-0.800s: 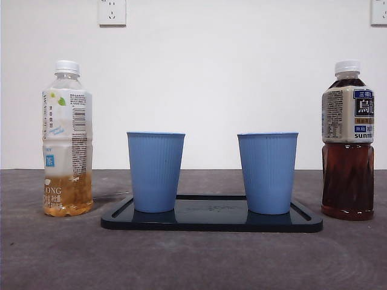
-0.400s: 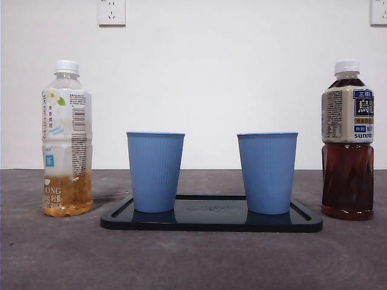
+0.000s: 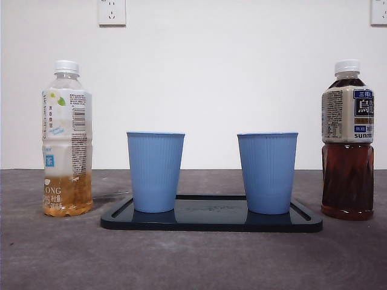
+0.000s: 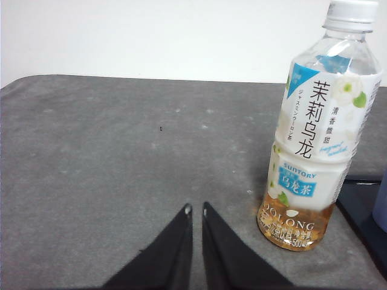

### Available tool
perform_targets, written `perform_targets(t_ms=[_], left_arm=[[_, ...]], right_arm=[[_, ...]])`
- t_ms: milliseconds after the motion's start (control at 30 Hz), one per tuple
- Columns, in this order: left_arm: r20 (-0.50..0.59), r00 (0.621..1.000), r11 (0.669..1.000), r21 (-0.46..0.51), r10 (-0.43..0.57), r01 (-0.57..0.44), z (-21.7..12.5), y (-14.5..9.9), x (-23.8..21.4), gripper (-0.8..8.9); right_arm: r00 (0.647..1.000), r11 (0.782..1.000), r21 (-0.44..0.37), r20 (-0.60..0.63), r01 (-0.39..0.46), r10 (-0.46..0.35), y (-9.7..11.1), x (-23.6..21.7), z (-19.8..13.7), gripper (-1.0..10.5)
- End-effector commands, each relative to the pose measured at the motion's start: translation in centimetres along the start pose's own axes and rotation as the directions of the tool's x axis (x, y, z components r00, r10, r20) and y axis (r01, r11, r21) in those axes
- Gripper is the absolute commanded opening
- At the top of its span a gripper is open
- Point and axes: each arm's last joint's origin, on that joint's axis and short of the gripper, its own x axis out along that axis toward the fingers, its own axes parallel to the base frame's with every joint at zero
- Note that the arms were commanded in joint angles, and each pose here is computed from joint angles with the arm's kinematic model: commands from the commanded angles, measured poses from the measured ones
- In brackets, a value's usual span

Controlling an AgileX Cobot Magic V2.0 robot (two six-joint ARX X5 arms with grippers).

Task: Pour the drink into the cup

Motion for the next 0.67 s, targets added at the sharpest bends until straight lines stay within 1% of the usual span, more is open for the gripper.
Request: perform_targets(t_ms=[33,133,267,367,667], left_arm=[[-0.008,1.0,1.0,-0.003,0.007,-0.007,-0.6,0.1,0.2,0.26],[-0.008,1.0,1.0,-0.003,0.007,-0.007,-0.6,0.1,0.2,0.27],[-0.008,1.0,1.0,-0.003,0.007,-0.007,-0.6,0.1,0.2,0.26],[-0.008,1.0,1.0,-0.003,0.007,-0.007,-0.6,0.1,0.2,0.27],[-0.008,1.0,1.0,-0.003,0.007,-0.007,-0.6,0.1,0.2,0.27]], right_arm=[[1.0,1.0,-0.014,0.023,0.012,-0.012,0.0,0.2,-1.0,0.2],[1.0,1.0,-0.014,0.014,0.013,-0.013,0.0,0.4,-1.9,0.2],[0.999,0.999,-0.013,0.014,0.037,-0.037,-0.1,0.4,-1.9,0.2],[0.999,0.999,-0.015,0.005,0.037,-0.037,-0.1,0.4,-2.0,0.2],[0.999,0.999,-0.013,0.027,0.037,-0.037,-0.1,0.4,-1.8,0.2]])
